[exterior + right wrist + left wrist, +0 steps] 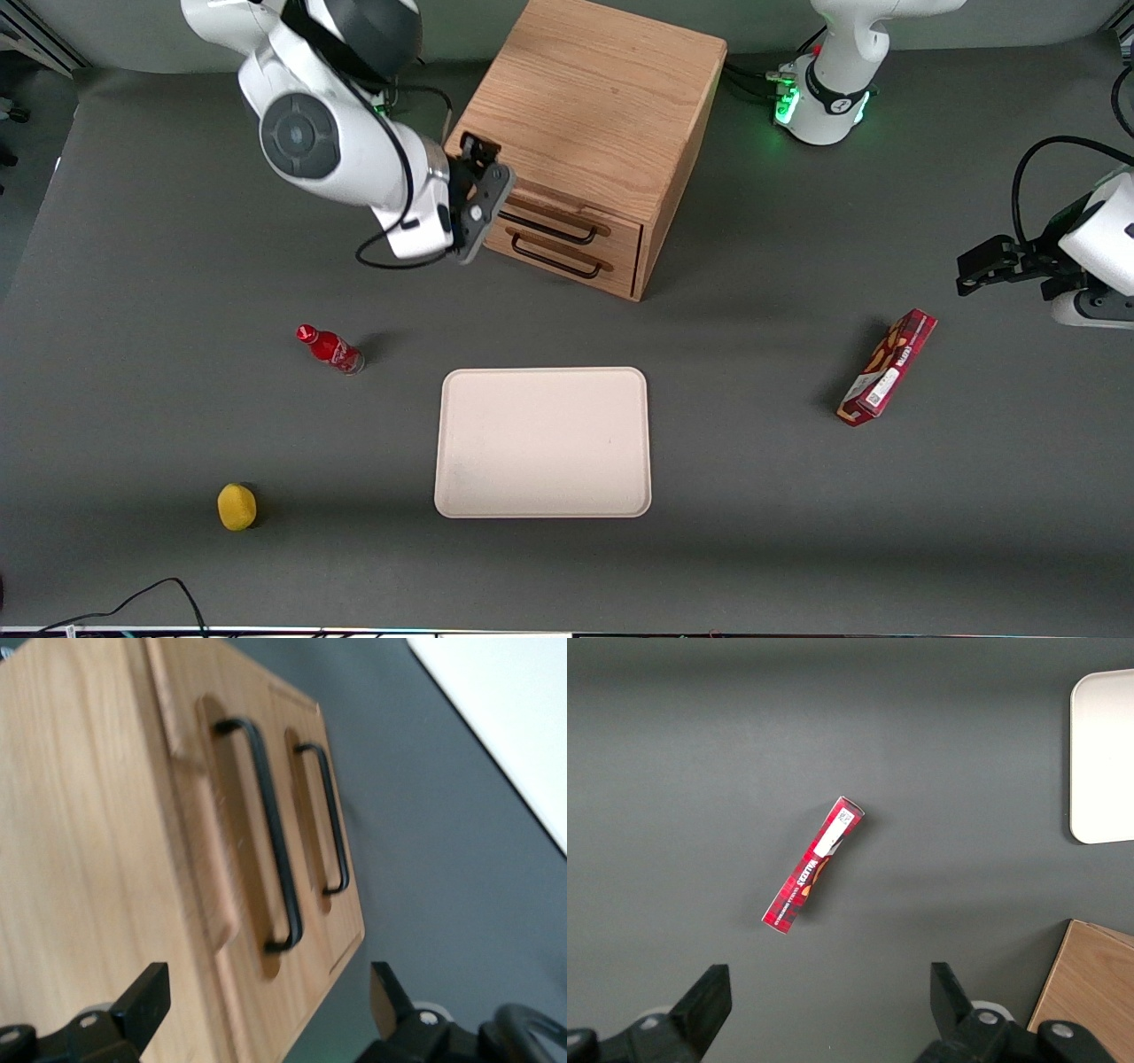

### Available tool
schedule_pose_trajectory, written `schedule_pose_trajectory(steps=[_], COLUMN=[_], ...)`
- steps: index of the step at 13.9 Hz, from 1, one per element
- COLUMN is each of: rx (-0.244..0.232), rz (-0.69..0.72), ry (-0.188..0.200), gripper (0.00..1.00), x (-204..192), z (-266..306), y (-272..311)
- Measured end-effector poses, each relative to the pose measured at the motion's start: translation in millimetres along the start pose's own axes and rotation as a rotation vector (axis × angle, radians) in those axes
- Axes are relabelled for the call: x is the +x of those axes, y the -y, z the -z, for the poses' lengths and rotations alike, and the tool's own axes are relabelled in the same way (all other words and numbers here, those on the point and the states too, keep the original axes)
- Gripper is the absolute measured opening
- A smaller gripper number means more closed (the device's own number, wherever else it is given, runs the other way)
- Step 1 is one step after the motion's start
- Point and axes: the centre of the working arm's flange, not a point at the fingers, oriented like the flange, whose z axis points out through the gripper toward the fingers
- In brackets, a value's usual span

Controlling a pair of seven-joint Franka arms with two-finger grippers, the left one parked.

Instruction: Open upper drawer

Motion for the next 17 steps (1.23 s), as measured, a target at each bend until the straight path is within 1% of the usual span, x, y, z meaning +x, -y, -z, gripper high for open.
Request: schedule_pose_trajectory(steps=[2, 3, 4, 7, 11, 15, 17], rx=[0.012, 0.013, 0.01, -0.026, -0.063, -0.07, -0.083], rz=[0.007, 0.019, 0.031, 0.079, 0.1, 0.1, 0.102], ry=[-0.028, -0.034, -0.027, 0.008, 0.013, 0.017, 0.015], gripper=[1.0, 1.0, 1.0, 1.0, 1.0, 1.0, 1.0], x=[14, 22, 27, 36, 40, 42, 43], z=[-9, -19, -27, -49, -69, -78, -81], y=[-10, -8, -4, 10, 10, 3, 0])
